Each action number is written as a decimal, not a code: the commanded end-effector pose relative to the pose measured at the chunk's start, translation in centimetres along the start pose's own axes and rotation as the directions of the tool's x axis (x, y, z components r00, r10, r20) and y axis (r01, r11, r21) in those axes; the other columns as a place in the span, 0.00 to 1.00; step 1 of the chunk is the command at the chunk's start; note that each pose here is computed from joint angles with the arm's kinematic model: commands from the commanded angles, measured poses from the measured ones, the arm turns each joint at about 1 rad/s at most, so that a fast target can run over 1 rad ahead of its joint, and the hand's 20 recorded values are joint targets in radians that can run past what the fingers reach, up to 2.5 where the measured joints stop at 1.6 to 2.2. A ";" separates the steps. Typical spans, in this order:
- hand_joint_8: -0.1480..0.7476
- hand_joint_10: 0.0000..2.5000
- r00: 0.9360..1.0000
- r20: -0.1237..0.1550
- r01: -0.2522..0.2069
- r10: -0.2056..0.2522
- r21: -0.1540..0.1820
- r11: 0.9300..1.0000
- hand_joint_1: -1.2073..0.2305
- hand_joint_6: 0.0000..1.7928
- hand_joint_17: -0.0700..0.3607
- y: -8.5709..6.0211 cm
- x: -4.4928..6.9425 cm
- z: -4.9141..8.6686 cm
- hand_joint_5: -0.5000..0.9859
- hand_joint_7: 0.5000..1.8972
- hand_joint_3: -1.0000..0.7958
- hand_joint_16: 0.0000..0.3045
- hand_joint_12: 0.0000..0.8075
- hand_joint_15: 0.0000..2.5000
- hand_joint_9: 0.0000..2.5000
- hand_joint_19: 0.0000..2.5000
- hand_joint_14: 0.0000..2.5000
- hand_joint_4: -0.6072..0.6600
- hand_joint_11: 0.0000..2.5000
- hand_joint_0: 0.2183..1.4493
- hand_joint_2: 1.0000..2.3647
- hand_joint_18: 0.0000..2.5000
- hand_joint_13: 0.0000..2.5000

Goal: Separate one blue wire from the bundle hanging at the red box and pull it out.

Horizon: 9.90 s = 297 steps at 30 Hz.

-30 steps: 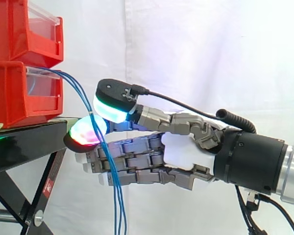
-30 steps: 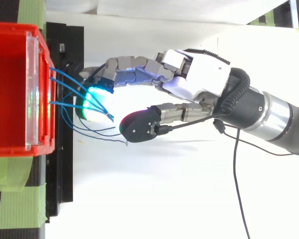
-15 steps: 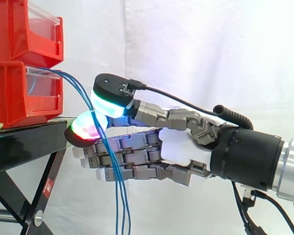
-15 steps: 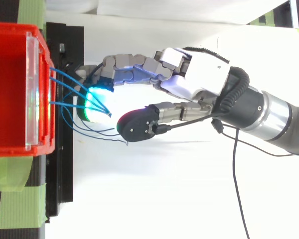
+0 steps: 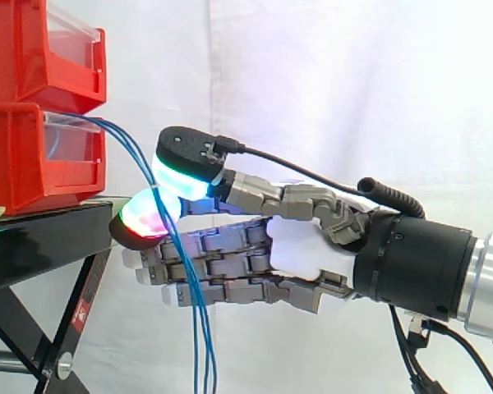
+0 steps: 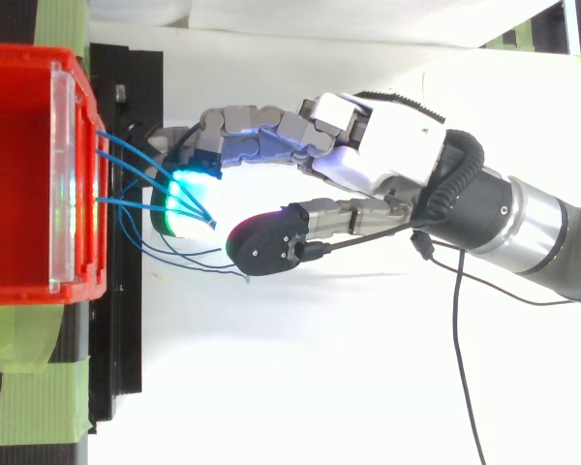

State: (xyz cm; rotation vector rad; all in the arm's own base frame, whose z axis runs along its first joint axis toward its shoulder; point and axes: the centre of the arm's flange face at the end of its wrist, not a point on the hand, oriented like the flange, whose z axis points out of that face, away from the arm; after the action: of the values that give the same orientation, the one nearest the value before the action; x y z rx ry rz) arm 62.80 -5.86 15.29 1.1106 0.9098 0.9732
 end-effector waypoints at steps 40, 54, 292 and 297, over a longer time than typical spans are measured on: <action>0.51 0.00 1.000 0.010 -0.006 0.006 -0.005 1.000 0.35 0.46 0.43 0.0 -0.7 0.2 0.20 0.40 0.49 0.17 0.45 0.07 0.20 0.13 0.00 0.63 0.13 0.34 0.02 0.09 0.12; 0.52 0.00 1.000 0.008 -0.010 0.010 -0.010 1.000 0.33 0.45 0.42 0.0 -0.5 0.2 0.21 0.42 0.52 0.16 0.46 0.09 0.23 0.14 0.00 0.60 0.14 0.34 0.02 0.12 0.15; 0.52 0.00 0.984 -0.141 0.116 -0.105 0.073 0.991 0.33 0.45 0.42 8.5 -5.4 -0.5 0.20 0.41 0.48 0.16 0.38 0.33 0.37 0.36 0.75 0.64 0.60 0.36 0.02 0.28 0.48; 0.52 0.00 0.985 -0.141 0.114 -0.103 0.073 0.991 0.32 0.45 0.42 8.5 -5.4 -0.5 0.20 0.41 0.47 0.16 0.38 0.33 0.37 0.35 0.75 0.66 0.60 0.36 0.02 0.28 0.48</action>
State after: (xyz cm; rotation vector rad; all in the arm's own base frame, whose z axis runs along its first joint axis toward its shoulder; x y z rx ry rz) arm 59.23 -9.44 23.96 1.0600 1.1191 0.9372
